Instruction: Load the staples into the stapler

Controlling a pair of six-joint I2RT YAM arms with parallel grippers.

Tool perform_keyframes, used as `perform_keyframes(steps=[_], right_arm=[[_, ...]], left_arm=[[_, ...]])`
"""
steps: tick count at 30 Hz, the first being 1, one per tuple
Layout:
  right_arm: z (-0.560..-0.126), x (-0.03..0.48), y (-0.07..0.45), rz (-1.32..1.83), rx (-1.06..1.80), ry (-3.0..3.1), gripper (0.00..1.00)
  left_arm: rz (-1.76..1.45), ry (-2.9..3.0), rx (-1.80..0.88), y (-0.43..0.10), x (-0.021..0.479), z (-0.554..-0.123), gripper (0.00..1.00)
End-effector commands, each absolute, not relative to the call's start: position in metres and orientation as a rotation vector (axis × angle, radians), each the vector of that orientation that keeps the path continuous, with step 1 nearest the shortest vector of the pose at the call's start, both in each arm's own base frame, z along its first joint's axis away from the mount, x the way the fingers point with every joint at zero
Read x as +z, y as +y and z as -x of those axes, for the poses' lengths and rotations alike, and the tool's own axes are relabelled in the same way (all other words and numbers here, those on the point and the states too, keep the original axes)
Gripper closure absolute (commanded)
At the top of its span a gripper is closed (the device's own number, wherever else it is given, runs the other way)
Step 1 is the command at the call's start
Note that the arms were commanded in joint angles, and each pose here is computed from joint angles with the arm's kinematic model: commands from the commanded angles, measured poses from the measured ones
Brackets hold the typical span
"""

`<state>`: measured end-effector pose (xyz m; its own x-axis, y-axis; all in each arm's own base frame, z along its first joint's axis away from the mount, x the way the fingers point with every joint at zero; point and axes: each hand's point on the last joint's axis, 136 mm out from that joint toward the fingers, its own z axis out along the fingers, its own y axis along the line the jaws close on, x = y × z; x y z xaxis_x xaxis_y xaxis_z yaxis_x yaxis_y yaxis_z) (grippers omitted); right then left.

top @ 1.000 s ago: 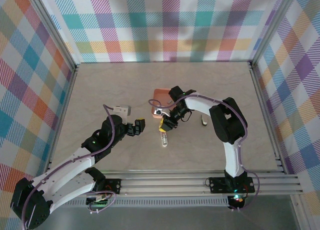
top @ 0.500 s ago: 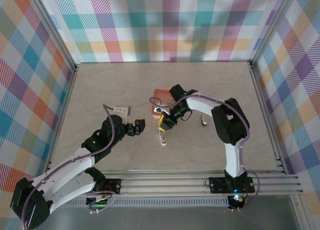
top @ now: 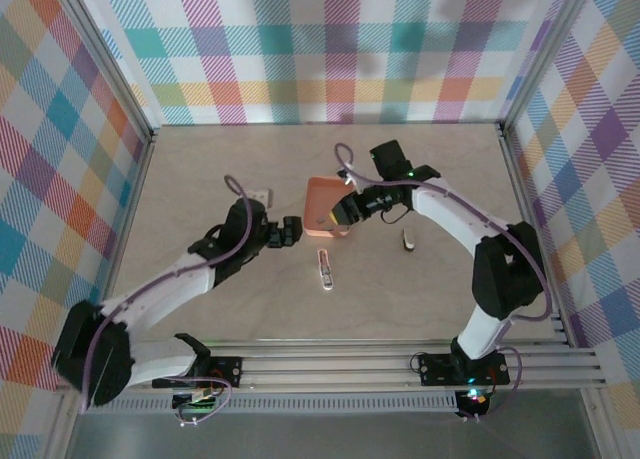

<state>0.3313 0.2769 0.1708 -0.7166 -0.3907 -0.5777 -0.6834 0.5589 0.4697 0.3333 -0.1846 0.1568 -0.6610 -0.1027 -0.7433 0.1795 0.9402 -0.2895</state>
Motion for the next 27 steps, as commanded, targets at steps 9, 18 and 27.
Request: perform_keyframes(steps=[9,18,27], right_arm=[[-0.327,0.163,0.222,0.271,0.864,2.601,0.46],[-0.319,0.156,0.219,0.231,0.87,2.624,0.45],[-0.318,0.154,0.199,0.107,0.732,2.684,0.43]], left_arm=[[-0.031,2.504,-0.552,-0.234,0.112,-0.424,0.0],[-0.048,2.58,-0.603,-0.259,0.074,-0.456,0.0],[-0.059,2.61,-0.724,-0.288,0.063,-0.454,0.03]])
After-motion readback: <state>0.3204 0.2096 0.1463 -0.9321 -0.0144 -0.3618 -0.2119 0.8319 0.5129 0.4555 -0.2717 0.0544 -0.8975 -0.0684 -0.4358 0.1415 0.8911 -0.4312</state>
